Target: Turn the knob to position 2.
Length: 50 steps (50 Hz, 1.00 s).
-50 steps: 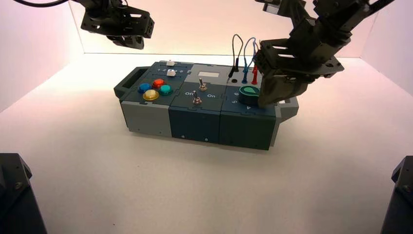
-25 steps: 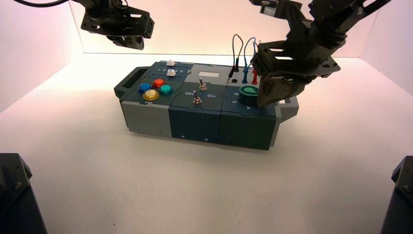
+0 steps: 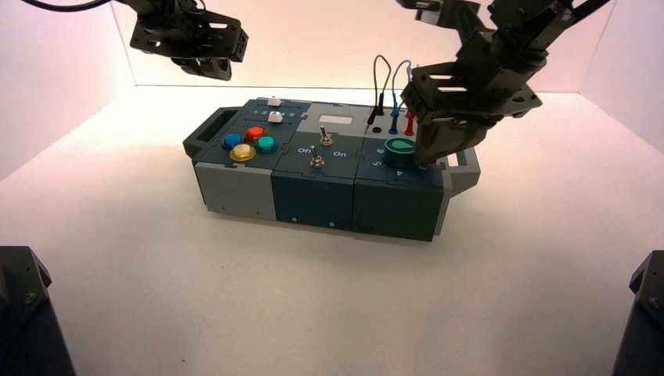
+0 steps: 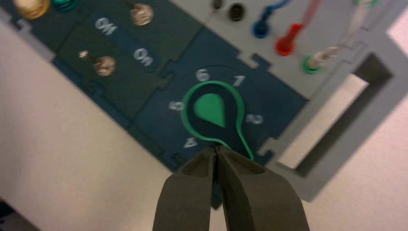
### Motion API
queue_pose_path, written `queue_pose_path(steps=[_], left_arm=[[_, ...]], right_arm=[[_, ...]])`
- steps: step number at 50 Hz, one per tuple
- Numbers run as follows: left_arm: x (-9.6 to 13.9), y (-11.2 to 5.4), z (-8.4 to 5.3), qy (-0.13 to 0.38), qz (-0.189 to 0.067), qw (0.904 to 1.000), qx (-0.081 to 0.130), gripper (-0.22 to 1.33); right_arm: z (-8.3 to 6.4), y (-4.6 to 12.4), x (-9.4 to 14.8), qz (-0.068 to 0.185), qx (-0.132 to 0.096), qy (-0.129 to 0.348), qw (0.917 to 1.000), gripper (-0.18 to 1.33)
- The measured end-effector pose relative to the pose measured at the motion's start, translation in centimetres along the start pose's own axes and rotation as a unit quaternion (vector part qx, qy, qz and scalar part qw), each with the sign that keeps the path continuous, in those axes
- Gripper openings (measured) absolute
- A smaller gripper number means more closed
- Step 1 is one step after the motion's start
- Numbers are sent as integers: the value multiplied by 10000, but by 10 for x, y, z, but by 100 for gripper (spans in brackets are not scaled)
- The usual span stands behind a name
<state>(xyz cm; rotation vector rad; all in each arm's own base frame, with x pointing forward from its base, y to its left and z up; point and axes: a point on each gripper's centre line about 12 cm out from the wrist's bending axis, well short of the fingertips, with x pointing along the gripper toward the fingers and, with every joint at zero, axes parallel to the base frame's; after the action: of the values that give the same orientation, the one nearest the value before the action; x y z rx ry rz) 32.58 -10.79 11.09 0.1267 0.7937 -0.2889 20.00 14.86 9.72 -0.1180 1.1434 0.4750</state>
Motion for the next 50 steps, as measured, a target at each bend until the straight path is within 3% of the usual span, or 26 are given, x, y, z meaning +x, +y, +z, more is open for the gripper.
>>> queue_pose_path(steps=[50], left_arm=[[0,0,0,0,-2,10000,-8,-16]], right_arm=[[6,-13,-1,-153,-5,-46,9999,-14]])
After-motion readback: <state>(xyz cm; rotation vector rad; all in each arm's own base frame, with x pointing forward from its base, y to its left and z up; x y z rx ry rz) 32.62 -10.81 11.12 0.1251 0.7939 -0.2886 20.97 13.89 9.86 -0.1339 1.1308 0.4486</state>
